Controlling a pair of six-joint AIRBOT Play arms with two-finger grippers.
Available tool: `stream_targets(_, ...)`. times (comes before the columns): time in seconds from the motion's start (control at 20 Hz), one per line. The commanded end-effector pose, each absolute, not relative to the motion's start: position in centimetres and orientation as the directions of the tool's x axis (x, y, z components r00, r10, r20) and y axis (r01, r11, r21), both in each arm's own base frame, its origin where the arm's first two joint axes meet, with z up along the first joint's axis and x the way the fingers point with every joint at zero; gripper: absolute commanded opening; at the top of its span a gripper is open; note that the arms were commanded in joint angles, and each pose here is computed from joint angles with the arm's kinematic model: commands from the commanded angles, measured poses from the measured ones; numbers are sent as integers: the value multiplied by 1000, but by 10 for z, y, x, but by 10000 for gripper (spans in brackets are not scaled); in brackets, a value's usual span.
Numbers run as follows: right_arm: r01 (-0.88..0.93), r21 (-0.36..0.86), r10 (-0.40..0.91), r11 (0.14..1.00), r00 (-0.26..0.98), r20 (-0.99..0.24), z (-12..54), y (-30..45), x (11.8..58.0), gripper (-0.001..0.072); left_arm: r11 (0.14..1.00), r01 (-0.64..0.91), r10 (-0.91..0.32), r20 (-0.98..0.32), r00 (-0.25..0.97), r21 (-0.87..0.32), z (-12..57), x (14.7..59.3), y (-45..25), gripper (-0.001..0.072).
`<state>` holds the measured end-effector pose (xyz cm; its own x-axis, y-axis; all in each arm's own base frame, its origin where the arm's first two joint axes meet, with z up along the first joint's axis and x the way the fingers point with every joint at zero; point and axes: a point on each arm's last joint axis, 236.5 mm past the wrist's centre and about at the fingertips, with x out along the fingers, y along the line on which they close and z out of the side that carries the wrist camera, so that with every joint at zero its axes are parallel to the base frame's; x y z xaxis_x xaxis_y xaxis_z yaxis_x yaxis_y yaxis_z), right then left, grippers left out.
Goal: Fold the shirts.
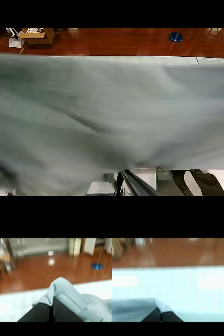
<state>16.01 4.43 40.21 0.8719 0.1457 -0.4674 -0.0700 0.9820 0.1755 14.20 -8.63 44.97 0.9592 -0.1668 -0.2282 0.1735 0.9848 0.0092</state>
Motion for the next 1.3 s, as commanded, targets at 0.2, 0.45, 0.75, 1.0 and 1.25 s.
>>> stream_targets(0.2, -47, 237, 237, 970, 379, -895, 203, 19, 263, 22, 922, 187, -373, -647, 665, -339, 291, 256, -37, 22)
stream_targets(0.45, 27, 367, 336, 930, 349, -875, 123, 17, 380, 22, 861, 212, -498, -684, 533, -462, 216, 363, -54, 22)
stream_targets(0.75, 78, 483, 389, 872, 488, -781, 66, 15, 479, 22, 861, 204, -493, -665, 562, -466, 141, 469, -86, 23)
stream_targets(1.0, 184, 517, 303, 836, 631, -714, 35, -11, 541, 23, 862, 74, -415, -616, 669, -501, 99, 536, -80, 23)
stream_targets(1.25, 201, 495, 338, 845, 515, -787, -24, -8, 531, 239, 836, -14, -495, -763, 416, -549, 5, 509, -101, 165)
